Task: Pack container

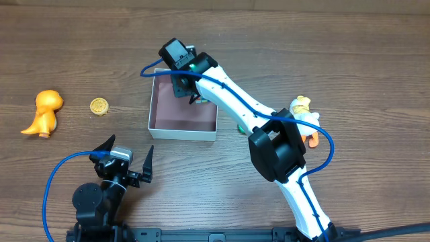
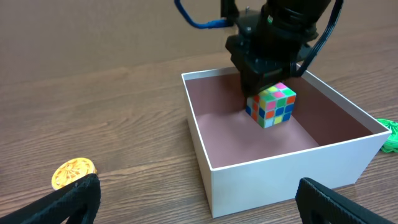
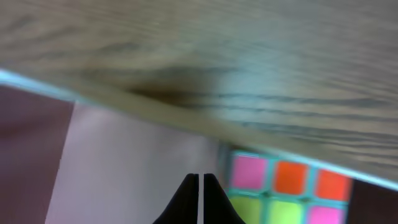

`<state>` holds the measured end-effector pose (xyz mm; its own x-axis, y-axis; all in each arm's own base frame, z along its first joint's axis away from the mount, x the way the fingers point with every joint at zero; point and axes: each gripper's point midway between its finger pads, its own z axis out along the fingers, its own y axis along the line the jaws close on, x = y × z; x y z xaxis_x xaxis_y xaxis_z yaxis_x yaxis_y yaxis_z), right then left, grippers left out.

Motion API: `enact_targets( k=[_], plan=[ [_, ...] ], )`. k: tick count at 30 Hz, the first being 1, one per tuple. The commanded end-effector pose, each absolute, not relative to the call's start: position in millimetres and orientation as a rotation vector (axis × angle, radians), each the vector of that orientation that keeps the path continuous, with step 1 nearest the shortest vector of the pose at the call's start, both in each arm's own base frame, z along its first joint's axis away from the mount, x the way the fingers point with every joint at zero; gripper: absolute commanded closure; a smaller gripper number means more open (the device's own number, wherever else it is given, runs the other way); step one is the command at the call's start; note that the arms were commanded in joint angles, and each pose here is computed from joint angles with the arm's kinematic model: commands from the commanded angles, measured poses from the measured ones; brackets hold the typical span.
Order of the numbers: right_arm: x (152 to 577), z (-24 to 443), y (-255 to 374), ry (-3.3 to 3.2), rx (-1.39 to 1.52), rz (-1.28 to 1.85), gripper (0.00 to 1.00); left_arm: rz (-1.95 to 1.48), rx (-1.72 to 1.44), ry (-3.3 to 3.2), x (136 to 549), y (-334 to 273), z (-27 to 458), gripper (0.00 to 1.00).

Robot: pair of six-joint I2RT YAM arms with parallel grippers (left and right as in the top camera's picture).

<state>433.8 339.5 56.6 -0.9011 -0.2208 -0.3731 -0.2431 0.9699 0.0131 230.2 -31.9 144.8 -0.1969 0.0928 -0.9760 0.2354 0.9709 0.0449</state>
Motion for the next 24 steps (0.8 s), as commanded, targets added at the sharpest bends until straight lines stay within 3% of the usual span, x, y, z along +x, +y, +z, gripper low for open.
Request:
enact_targets(
  k=[1, 24],
  plan=[
    [428, 61, 348, 2.749, -0.411, 0.162, 0.93, -0.123, 0.269, 1.759, 230, -34, 146, 0.0],
    [444, 65, 320, 2.687, -0.248, -0.052, 0.93, -0.122, 0.269, 1.759, 230, -34, 146, 0.0]
  ],
)
